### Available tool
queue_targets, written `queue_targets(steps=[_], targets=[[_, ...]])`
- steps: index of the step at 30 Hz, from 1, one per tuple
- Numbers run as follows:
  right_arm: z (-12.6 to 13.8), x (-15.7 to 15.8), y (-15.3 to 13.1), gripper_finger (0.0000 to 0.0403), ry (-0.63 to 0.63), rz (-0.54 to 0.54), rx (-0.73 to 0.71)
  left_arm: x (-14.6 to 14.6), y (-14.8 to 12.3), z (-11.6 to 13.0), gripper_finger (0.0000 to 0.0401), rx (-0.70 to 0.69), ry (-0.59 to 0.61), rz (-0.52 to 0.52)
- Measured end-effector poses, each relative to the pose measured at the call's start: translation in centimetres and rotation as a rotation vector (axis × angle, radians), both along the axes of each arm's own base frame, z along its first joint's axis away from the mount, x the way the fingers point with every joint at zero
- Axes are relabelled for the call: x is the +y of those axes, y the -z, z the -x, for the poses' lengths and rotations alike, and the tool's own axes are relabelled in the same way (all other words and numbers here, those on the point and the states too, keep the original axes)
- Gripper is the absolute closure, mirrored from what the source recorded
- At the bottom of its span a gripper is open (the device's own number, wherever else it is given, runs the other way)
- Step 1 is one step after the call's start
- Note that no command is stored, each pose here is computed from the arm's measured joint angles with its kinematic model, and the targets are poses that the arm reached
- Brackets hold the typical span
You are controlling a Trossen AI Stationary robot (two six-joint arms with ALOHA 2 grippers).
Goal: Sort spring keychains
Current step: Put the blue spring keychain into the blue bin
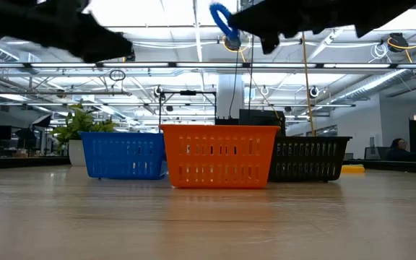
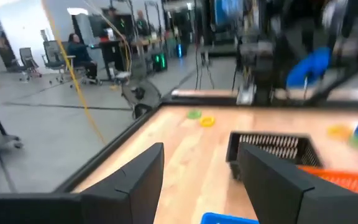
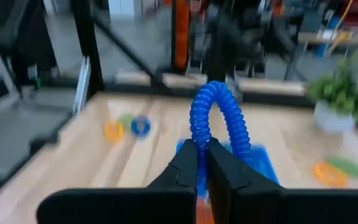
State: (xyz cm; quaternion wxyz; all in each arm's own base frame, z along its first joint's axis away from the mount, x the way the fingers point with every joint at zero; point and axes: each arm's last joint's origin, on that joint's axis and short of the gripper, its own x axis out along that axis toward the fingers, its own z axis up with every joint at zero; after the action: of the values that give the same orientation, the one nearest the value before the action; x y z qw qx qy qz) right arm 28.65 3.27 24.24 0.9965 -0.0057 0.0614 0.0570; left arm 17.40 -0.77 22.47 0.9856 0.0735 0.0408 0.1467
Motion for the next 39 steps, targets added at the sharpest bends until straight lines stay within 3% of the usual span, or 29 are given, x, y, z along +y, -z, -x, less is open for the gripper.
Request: queue_targets(steps=[5, 8, 15, 26, 39], targets=[[-1.3, 0.1, 0.3, 0.0401, 0.0, -0.008, -0.114, -1.3, -1.7, -5.0, 0.0187, 0.148, 0.058, -0.252], [-1.5, 0.1, 0.8, 0.0401, 0.0, -0.007, -0.108, -2.2, -2.6, -7.5, 0.0187, 0.195, 0.092, -0.4], [-1.5, 0.1, 0.8, 0.0401, 0.002, -0.03, -0.105, -3.7, -3.5, -10.7, 0.0187, 0.263, 0.114, -0.63], [-1.5, 0.2, 0.9, 0.0401, 0.001, -0.03, -0.092, -4.7, -4.4, -11.4, 0.0187, 0.212, 0.184, -0.661], [-1.5, 0.1, 0.9, 0.0401, 0.005, -0.034, -0.092, -5.2, -3.2, -12.8, 0.0187, 0.17, 0.202, -0.68]])
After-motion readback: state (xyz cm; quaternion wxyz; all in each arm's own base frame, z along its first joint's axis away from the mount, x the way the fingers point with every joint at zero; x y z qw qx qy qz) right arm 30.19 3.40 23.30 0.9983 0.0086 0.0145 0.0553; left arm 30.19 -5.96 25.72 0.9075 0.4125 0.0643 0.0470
